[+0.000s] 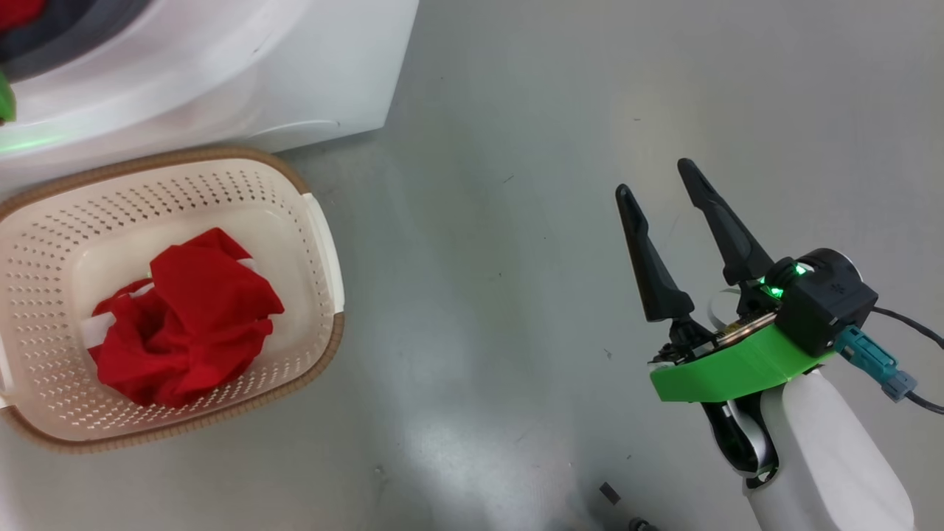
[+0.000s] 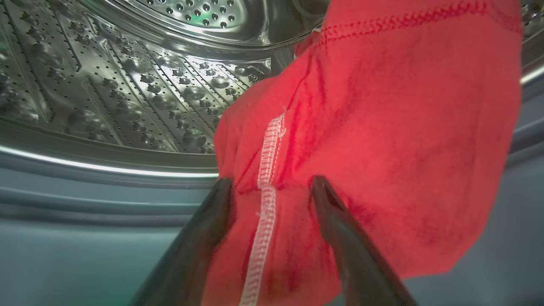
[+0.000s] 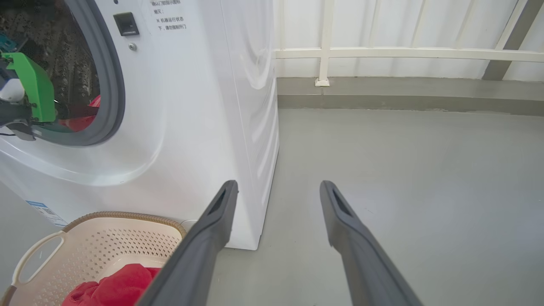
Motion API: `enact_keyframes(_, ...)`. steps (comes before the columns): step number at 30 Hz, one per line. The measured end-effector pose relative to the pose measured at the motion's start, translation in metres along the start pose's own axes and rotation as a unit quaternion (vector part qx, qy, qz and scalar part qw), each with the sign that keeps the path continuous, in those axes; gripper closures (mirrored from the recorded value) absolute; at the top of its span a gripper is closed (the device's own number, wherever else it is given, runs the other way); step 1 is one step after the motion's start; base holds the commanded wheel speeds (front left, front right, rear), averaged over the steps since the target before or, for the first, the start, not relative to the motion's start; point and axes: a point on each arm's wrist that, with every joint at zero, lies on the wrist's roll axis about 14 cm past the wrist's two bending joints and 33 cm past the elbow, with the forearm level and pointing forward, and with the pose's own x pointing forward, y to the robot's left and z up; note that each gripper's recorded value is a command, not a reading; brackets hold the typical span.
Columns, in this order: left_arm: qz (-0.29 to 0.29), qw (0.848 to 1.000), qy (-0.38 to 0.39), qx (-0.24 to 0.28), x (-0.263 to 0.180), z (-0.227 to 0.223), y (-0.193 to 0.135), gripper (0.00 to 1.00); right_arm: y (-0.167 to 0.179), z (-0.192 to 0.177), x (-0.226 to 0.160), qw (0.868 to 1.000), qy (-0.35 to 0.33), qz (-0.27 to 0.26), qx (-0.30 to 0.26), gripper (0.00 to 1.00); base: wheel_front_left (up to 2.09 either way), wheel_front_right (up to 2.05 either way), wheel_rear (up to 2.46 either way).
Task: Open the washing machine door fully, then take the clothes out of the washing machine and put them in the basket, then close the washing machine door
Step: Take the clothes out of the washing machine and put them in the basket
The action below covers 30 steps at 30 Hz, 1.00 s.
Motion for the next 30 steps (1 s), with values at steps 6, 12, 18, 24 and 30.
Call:
enact_keyframes(6, 0.009, 0.999, 0.031, 0.012, 0.003, -0.009, 0.006, 0.0, 0.003, -0.002, -0.002, 1.0, 0.004, 0.004, 0.004, 0.0, 0.0, 0.0, 0.0)
enact_keyframes(12, 0.009, 0.999, 0.048, 0.016, 0.004, -0.014, 0.006, 0.0, 0.002, -0.003, -0.002, 1.0, 0.005, 0.003, 0.003, 0.0, 0.0, 0.0, 0.0)
enact_keyframes(18, 0.001, 0.999, 0.035, 0.02, 0.005, -0.012, 0.006, 1.0, 0.004, -0.007, 0.0, 1.0, 0.009, 0.005, 0.006, 0.0, 0.0, 0.0, 0.0)
enact_keyframes(24, -0.016, 1.0, -0.022, 0.012, 0.001, 0.008, -0.001, 1.0, 0.009, -0.007, 0.003, 1.0, 0.008, 0.011, 0.009, 0.0, 0.0, 0.0, 0.0)
enact_keyframes(30, -0.016, 0.996, -0.09, 0.003, -0.01, 0.03, 0.005, 1.0, 0.014, -0.005, 0.005, 1.0, 0.003, 0.018, 0.013, 0.0, 0.0, 0.0, 0.0)
